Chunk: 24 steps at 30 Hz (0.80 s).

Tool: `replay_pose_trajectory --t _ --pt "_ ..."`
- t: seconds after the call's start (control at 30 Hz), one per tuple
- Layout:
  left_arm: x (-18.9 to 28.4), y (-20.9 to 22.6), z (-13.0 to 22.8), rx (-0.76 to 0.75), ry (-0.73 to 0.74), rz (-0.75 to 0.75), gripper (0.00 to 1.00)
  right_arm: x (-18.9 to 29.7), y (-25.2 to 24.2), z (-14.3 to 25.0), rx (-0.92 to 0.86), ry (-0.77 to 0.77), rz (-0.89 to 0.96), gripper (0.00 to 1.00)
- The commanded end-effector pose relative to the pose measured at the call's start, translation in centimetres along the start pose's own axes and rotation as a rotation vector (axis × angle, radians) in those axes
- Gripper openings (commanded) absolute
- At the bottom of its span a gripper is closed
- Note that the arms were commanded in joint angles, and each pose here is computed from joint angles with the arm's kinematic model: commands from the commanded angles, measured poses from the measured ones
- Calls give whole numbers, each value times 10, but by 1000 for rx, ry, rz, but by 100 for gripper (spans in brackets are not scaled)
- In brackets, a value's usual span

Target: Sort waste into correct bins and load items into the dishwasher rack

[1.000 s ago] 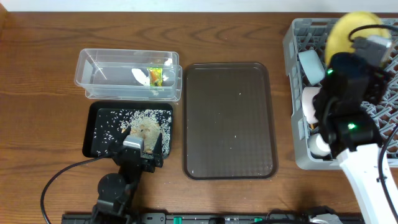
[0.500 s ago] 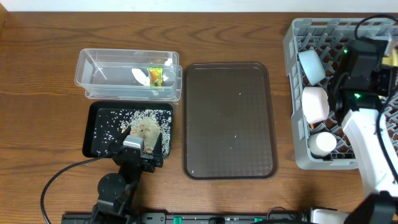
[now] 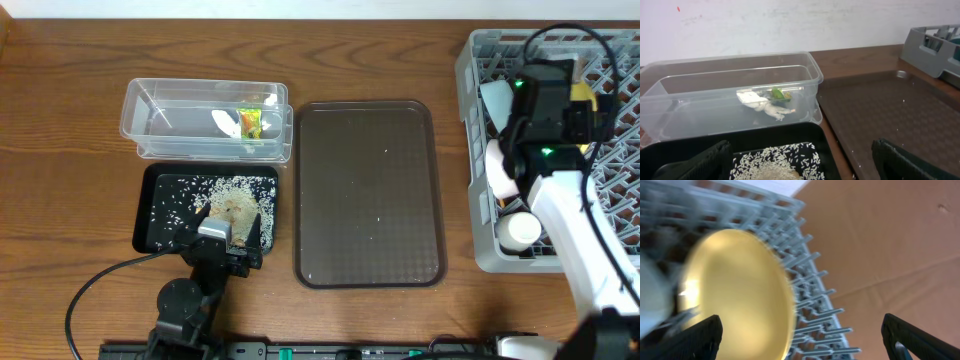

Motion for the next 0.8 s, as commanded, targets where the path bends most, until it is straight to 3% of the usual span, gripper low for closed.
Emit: replay_pose_trajectory --t 0.0,0.17,0.53,0.63,0.77 --pt "-2 5 12 -17 25 -25 91 45 -1 -17 -133 -139 -161 99" --pt "-2 5 12 -17 25 -25 91 120 6 -15 -260 -270 -523 99" --pt "-2 5 12 -17 25 -25 91 266 -21 5 -240 -700 -1169 99" --pt "-2 5 12 -17 25 -25 91 283 -29 12 -233 -764 -1245 99" --pt "-2 5 12 -17 25 -25 91 281 -23 33 -197 -682 -1266 99"
Point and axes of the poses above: each gripper's point midway between its finger pads, its own x axis back along the fingers, its own y axis along the line the jaws close on, z = x × y, the point moved 4 cm from there along x, back along the fingers, and after that the axes turned 9 degrees about x, right-handed, at the moved point
